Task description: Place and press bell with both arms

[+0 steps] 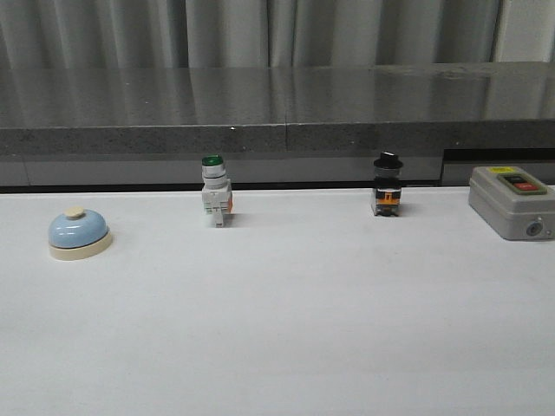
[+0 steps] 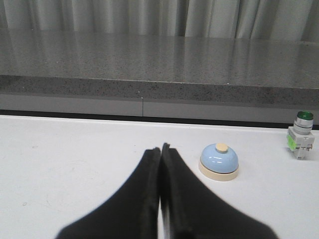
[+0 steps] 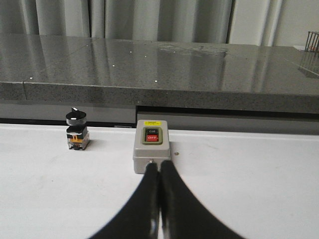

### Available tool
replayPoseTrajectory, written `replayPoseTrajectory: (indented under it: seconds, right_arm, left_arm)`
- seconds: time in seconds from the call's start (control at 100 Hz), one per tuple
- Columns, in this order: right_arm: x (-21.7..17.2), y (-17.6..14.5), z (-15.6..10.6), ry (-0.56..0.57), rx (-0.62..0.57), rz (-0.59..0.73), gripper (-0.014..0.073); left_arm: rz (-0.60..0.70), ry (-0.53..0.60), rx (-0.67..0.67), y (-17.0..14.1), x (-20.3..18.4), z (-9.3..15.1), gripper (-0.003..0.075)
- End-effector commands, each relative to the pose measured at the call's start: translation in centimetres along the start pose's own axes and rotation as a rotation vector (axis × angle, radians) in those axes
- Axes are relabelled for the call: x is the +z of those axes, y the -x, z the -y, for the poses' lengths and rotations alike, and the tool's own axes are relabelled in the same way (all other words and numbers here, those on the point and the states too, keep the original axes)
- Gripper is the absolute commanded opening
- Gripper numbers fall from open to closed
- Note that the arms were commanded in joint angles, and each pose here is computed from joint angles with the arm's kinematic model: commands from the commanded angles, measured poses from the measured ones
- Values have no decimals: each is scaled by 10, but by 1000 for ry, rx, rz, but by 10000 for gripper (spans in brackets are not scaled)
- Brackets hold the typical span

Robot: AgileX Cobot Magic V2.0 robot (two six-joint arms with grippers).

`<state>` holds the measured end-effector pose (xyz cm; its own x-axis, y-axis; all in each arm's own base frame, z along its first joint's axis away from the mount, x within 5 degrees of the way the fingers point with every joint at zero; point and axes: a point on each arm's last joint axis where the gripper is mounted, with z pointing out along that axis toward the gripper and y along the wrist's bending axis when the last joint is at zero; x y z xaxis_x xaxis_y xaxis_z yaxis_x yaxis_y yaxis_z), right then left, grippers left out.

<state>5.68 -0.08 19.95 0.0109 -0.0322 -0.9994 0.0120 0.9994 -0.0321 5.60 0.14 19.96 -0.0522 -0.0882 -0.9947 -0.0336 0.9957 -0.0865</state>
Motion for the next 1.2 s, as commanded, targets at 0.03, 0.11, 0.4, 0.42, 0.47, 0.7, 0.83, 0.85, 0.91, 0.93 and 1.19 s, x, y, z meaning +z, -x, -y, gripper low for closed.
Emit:
replayPoseTrajectory:
  seconds: [0.03,0.11,0.4,0.42,0.47,0.7,0.83,0.85,0.91,0.93,1.19]
  right_arm:
    - [-2,13,0,-4,-15,107,-69]
    - [-2,13,0,-4,-15,107,-69]
    - [-2,13,0,-4,-15,107,-69]
    - [-2,13,0,-4,-15,107,-69]
    - [-2,13,0,-4,-15,107,-69]
    - [-2,13,0,-4,-15,107,-69]
    - [-2,13,0,-4,-15,107,-69]
    - [-2,13,0,-4,-15,107,-69]
    - [-2,13,0,-4,-15,107,-69]
    - [-2,13,0,-4,-15,107,-69]
    - [-2,13,0,-4,-15,107,-69]
  left_arm:
    - [64,-12,0,-6,0,0,-20]
    - [64,-12,0,-6,0,0,-20]
    - [66,-12,0,-5,0,0,-20]
    - [66,-12,0,-5,0,0,-20]
    - [66,-12,0,-5,0,0,-20]
    - [104,-13,-1,-1,-1,0,-20]
    - [120,-15,-2,5,-2,1,-20]
    - [123,-16,-2,7,-2,1,-20]
    - [140,-17,-2,13,-4,1,-20]
    - [145,-17,-2,16,-4,1,-20]
    - [151,-25,-25,58,-7,6,-20]
